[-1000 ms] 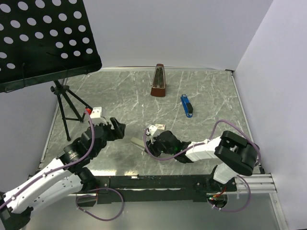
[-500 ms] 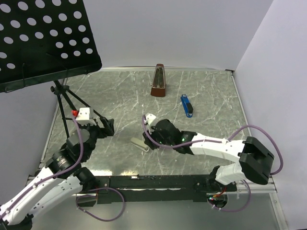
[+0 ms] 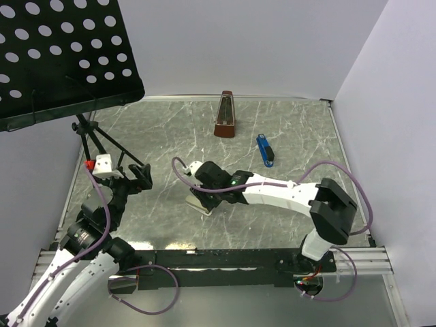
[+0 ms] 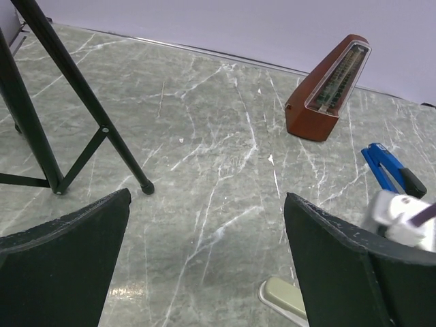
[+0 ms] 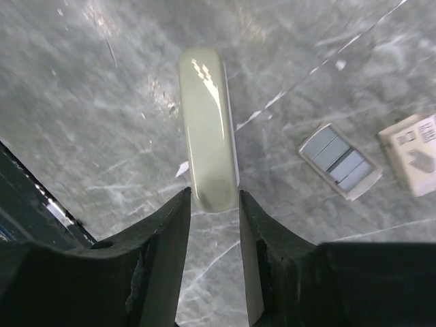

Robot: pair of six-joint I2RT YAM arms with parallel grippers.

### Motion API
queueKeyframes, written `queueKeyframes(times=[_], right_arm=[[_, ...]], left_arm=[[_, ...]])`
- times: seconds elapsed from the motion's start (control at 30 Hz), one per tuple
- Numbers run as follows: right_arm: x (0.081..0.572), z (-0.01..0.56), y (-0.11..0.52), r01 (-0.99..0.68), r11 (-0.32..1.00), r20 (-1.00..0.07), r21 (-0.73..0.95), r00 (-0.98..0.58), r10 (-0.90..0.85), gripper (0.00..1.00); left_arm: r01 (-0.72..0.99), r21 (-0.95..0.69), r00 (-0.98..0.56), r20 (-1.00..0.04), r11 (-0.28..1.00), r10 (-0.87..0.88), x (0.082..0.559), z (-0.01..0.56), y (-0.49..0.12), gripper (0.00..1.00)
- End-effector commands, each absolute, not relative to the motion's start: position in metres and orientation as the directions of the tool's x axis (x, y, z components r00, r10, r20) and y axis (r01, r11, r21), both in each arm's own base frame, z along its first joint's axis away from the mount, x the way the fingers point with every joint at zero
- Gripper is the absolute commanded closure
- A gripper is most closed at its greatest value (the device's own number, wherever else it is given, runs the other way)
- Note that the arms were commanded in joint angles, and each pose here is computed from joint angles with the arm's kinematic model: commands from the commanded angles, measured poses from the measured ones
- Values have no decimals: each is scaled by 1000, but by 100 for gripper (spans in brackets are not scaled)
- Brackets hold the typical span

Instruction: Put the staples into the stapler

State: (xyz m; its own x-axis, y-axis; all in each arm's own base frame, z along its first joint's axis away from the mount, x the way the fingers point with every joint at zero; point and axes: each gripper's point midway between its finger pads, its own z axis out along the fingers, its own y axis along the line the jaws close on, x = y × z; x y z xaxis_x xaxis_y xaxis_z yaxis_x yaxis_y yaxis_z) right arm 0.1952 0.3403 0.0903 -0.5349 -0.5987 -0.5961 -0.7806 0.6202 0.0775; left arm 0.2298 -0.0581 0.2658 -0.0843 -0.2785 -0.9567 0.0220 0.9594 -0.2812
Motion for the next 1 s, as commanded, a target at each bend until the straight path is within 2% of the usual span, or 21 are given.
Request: queueKeyframes(times=[0.0, 0.43, 0.6, 0.7, 0.8, 0.9, 0.97], right_arm=[[190, 87, 340, -774, 629, -537, 71, -561, -630, 59], [170, 9, 310, -765, 643, -317, 26, -616, -721, 68], [176, 41, 319, -762, 646, -390, 41, -607, -692, 67], [188, 81, 327, -764, 644, -461, 13, -577, -675, 61], [198, 114, 339, -775, 632, -520, 7, -543, -660, 46], [199, 123, 347, -785, 619, -533, 16, -531, -659, 33], [201, 121, 351, -787, 616, -534, 24, -531, -658, 28]], left_arm=[[74, -296, -50, -955, 952, -293, 232, 278, -63, 1], [87, -313, -36, -950, 946, -311, 233, 280, -61, 1], [87, -317, -29, -948, 944, -316, 232, 281, -59, 1], [87, -324, -19, -946, 942, -323, 231, 284, -58, 0], [82, -330, -8, -944, 940, -331, 229, 285, -55, 0], [77, -338, 5, -941, 938, -339, 228, 287, -53, 1], [76, -342, 16, -939, 937, -344, 227, 289, -51, 1]])
